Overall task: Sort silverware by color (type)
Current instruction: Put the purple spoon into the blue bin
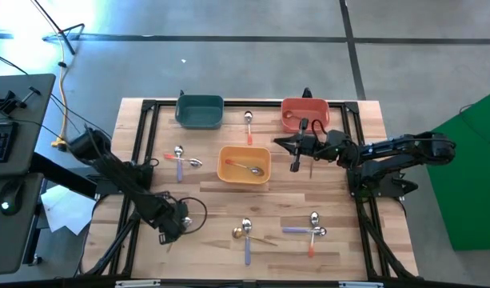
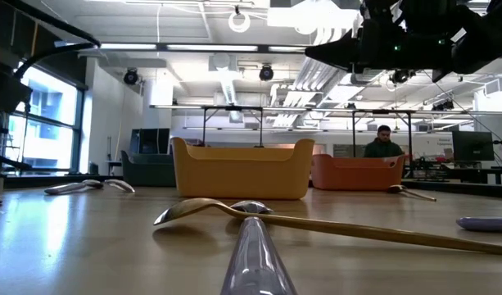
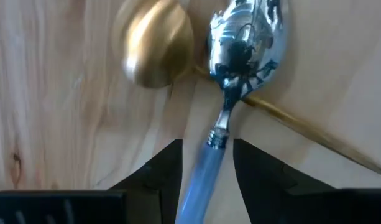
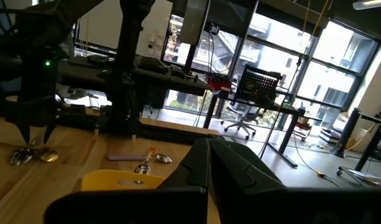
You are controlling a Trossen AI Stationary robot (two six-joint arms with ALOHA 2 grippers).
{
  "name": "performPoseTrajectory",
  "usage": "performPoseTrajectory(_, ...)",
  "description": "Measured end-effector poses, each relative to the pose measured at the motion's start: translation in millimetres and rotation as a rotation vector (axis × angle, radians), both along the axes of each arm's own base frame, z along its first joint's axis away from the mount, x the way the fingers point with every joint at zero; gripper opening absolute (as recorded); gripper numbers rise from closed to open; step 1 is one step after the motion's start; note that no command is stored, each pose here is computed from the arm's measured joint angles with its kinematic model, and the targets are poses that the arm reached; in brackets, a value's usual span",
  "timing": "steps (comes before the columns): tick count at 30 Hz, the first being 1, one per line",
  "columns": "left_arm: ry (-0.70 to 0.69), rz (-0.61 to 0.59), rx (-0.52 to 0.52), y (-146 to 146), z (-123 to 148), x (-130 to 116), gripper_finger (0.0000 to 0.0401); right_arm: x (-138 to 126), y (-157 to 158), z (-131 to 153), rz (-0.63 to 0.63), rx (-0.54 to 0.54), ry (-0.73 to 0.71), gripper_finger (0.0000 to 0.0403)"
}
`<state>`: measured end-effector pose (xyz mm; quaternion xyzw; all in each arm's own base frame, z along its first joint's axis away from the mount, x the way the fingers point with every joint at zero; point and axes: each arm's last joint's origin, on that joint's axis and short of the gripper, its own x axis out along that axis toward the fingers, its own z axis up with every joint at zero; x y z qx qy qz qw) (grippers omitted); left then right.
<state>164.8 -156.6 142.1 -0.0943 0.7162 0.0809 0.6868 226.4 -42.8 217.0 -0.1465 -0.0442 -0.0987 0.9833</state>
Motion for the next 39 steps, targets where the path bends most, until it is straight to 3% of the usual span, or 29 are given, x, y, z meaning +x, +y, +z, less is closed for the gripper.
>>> performPoseTrajectory(6,0.008,-0.029,0.006,-3,-8,4,0.0104,0,0,0,-0.001,-0.004,0.001,0.0)
performPoseTrajectory(14,0.015,-0.048,0.014,-2,-7,2,0.0016,0,0,0,-0.002,-0.011,0.003,0.0)
performPoseTrajectory(18,0.003,-0.045,0.014,0,0,1,0.0015,0,0,0,-0.001,-0.002,0.005,0.0)
performPoseTrajectory(28,-0.129,0.051,-0.052,-1,73,5,0.0014,1,6,-3,0.029,0.027,0.029,0.0)
performPoseTrajectory(33,-0.236,0.205,-0.047,24,107,16,0.0014,1,6,-3,0.028,0.024,0.026,0.0)
performPoseTrajectory(39,-0.298,0.262,0.011,88,122,40,0.0014,1,5,-2,0.023,0.002,0.022,0.0)
